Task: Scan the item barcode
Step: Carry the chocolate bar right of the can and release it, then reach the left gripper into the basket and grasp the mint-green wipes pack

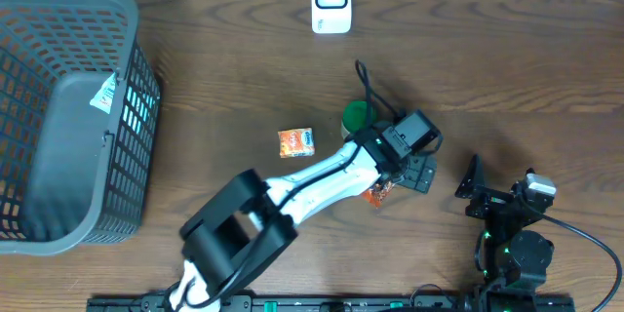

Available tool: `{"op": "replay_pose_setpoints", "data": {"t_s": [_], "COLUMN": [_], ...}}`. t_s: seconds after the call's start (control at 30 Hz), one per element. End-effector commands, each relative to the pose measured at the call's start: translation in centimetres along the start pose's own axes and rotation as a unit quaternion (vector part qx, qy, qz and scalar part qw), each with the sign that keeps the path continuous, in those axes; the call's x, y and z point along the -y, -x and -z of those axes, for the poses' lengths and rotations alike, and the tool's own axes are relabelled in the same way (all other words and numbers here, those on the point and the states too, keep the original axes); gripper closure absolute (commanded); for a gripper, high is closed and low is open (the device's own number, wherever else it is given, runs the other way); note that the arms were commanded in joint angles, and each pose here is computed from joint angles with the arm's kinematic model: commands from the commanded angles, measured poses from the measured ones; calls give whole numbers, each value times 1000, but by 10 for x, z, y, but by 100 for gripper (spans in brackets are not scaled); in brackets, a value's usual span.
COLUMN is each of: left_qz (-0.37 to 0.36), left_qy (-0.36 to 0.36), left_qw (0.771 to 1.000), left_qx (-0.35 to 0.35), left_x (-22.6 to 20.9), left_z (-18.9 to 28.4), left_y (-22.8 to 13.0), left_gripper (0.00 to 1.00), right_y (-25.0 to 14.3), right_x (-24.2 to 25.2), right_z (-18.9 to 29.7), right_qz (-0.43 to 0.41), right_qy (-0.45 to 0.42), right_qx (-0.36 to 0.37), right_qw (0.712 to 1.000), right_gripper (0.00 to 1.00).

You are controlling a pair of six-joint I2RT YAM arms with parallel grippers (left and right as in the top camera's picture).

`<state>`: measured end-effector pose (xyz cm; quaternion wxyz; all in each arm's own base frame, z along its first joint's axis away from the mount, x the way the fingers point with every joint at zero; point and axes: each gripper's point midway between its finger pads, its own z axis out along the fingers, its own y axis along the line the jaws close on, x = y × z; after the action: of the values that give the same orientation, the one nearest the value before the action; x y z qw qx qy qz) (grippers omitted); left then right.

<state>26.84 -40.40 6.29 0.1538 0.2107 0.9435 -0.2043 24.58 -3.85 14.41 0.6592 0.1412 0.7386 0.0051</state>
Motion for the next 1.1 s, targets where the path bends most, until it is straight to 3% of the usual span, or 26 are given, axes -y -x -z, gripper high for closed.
{"op": "replay_pose_setpoints", "data": {"t_s": [0.0,0.13,0.2,0.33,0.43,0.53,0.67,0.7,0.73,0.87,1.07], "left_qz": [-51,-93,-96,-6,60,155,283,311,375,503,579], "left_qy": [-46,-54,-24,162,230,272,340,354,376,401,354], "left_qw": [992,971,965,933,907,864,774,756,723,661,665], "left_qx": [109,211,244,322,347,394,453,454,442,385,313], "left_x": [33,30,12,-99,-161,-217,-287,-301,-328,-379,-449], "left_z": [86,183,215,306,359,418,492,500,506,487,415], "left_y": [57,89,96,103,88,66,20,8,-19,-75,-92], "left_gripper": [2,2,2,2,2,2,2,2,2,2,2], "right_y": [0,0,0,0,0,0,0,0,0,0,0], "right_x": [2,2,2,2,2,2,2,2,2,2,2], "right_z": [0,0,0,0,0,0,0,0,0,0,0], "right_qz": [5,5,5,5,5,5,5,5,5,5,5], "right_qy": [-3,-3,-3,-3,-3,-3,-3,-3,-3,-3,-3], "right_qx": [0,0,0,0,0,0,0,0,0,0,0], "right_qw": [1000,1000,1000,1000,1000,1000,1000,1000,1000,1000,1000], "right_gripper": [1,1,1,1,1,1,1,1,1,1,1]}}
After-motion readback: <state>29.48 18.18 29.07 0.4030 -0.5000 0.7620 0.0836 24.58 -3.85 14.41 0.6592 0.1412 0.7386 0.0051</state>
